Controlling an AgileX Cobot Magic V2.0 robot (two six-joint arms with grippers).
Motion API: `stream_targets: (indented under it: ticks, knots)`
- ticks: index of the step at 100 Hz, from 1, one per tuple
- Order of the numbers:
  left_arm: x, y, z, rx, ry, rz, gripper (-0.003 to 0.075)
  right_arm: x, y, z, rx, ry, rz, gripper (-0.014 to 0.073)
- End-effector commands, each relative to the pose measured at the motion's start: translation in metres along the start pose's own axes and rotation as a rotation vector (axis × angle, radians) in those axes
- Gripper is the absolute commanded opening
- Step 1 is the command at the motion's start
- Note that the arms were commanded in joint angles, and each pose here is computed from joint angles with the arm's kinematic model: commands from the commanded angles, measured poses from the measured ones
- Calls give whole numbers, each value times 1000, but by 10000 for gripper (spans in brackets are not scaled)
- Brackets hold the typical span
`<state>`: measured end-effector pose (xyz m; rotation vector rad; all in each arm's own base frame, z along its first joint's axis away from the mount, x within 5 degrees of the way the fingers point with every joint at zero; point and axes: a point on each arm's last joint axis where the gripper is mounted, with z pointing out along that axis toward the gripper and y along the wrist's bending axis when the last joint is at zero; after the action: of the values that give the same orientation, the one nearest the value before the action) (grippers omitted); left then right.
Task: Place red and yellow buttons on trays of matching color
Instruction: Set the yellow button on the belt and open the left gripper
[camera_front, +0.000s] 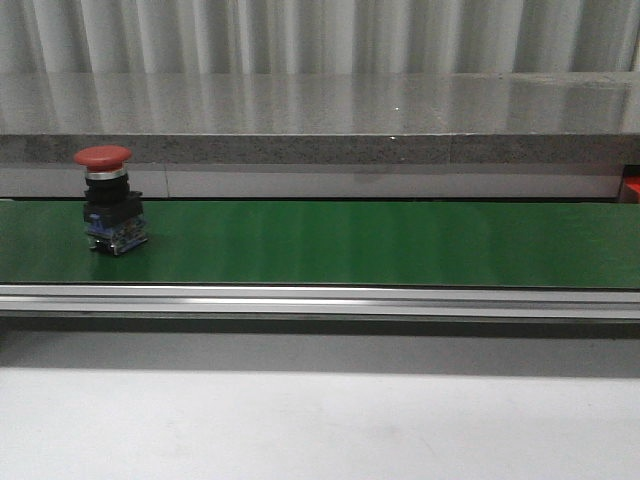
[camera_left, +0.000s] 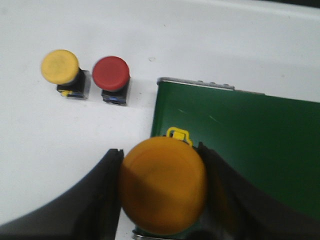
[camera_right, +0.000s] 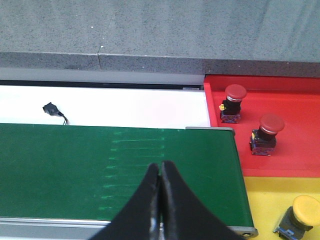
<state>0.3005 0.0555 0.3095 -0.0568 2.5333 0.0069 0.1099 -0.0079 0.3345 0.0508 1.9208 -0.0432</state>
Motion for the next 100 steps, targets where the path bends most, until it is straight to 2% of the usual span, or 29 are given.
stream_targets:
  ticks: [1, 41, 52, 80, 90, 97, 100]
  knots:
    - [-9, -10, -8, 9, -99, 15, -20, -14, 0, -4, 7, -96, -10, -68]
    - [-5, -10, 30, 16, -40, 17, -20, -14, 0, -4, 7, -96, -10, -68]
    - [-4, -10, 40, 20, -14, 59, -20, -14, 0, -4, 7, -96, -10, -68]
    - [-4, -21, 45, 40, -4, 112, -11, -14, 0, -4, 7, -96, -10, -68]
    - [-3, -21, 45, 43, 9, 123, 85, -14, 0, -4, 7, -96, -10, -68]
    - [-2, -21, 45, 46, 17, 140, 235, -14, 0, -4, 7, -96, -10, -68]
    - [-2, -22, 45, 47, 17, 139, 334, -14, 0, -4, 7, -96, -10, -68]
